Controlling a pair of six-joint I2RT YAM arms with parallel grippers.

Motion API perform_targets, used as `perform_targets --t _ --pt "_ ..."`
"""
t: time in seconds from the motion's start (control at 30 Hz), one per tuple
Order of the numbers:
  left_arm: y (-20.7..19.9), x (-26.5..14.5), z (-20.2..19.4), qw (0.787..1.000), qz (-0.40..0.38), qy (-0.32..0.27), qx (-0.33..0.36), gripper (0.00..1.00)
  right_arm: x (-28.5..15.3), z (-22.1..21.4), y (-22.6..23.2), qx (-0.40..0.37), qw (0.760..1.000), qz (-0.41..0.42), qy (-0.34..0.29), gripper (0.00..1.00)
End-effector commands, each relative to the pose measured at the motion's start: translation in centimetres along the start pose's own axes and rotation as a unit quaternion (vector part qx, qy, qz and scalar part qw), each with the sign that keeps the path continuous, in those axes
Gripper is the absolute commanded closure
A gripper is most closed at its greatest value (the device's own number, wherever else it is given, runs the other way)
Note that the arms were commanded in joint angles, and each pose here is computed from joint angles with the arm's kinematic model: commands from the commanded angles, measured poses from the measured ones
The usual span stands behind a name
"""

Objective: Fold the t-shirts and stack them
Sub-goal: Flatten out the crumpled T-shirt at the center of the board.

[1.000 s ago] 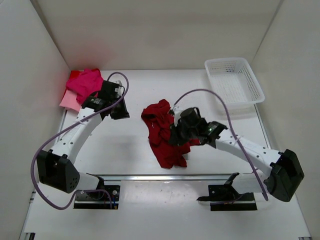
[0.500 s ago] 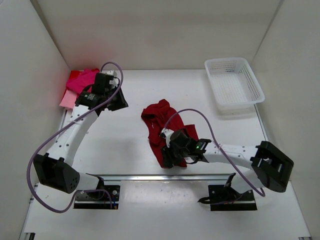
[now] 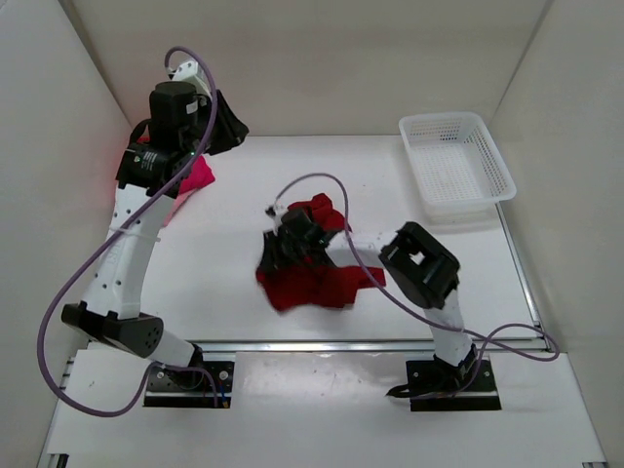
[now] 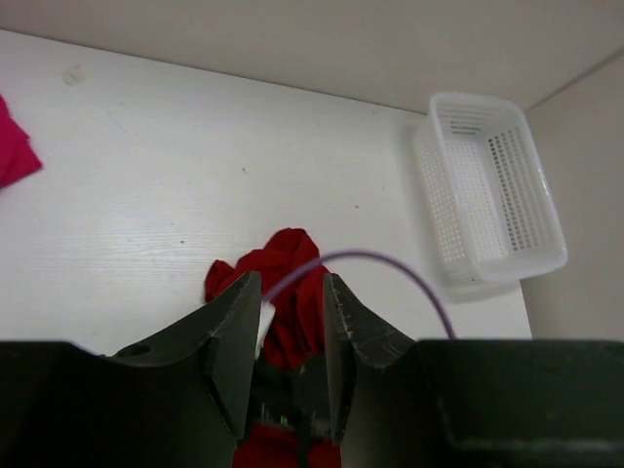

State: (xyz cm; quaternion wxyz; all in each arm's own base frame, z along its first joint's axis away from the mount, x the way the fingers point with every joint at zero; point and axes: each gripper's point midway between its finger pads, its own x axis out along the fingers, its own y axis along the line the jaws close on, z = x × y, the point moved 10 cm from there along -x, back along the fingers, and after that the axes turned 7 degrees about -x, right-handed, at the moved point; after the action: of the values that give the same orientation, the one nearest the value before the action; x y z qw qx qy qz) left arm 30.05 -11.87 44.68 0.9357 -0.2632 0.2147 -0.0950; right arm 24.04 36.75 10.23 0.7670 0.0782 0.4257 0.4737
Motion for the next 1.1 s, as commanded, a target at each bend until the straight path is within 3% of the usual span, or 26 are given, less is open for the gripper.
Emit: perform_targets --t 0.0,0.07,0.13,0.27,0.37,0.47,0.53,0.63,0.73,0.83,0.93,1.07 --pt "0.9 -2.3 0.4 0.998 0.045 -0.03 0.024 0.57 0.0 10.9 -0.4 0.031 0.986 0.051 -0.156 0.75" --pt "2.0 -2.2 -0.5 0.998 0.061 -0.021 0.025 0.57 -1.8 15.1 -0.9 0.027 0.977 0.057 -0.204 0.64" --pt "2.2 -2.6 -0.6 0.997 0.074 -0.024 0.027 0.56 -3.7 16.3 -2.5 0.021 0.975 0.028 -0.22 0.59" --pt "2.3 -2.7 -0.5 0.996 0.085 -0.031 0.025 0.53 -10.4 17.2 -7.0 0.018 0.965 -0.038 -0.26 0.62" --pt "3.9 -0.7 -3.7 0.996 0.08 0.038 0.016 0.51 -14.6 18.7 -8.6 -0.001 0.96 -0.04 -0.276 0.66" --pt "7.0 0.3 -6.8 0.99 0.108 0.085 -0.005 0.53 -13.8 19.7 -9.1 -0.053 0.983 -0.04 -0.172 0.85" --pt "8.3 -0.5 -6.5 0.988 0.141 0.065 -0.019 0.52 -11.4 20.3 -7.4 -0.107 0.986 -0.026 -0.124 0.95" --pt "6.6 -1.2 -3.4 0.99 0.138 0.021 -0.029 0.48 -9.1 18.2 -6.1 -0.113 0.989 0.024 -0.088 0.96" --pt "4.1 -1.8 0.6 0.994 0.095 -0.025 -0.052 0.41 -6.4 17.0 -4.3 -0.123 0.988 0.085 -0.039 0.89" --pt "1.8 -2.2 2.8 0.996 0.046 -0.051 -0.064 0.39 -3.7 15.8 -2.5 -0.136 0.982 0.127 -0.016 0.74" --pt "1.5 -1.9 2.6 0.997 0.034 -0.044 -0.062 0.4 -2.2 15.8 -1.6 -0.132 0.98 0.146 -0.014 0.59" --pt "2.0 -1.2 1.0 0.998 0.038 -0.021 -0.053 0.39 0.0 14.3 -1.9 -0.149 0.983 0.111 0.011 0.44"
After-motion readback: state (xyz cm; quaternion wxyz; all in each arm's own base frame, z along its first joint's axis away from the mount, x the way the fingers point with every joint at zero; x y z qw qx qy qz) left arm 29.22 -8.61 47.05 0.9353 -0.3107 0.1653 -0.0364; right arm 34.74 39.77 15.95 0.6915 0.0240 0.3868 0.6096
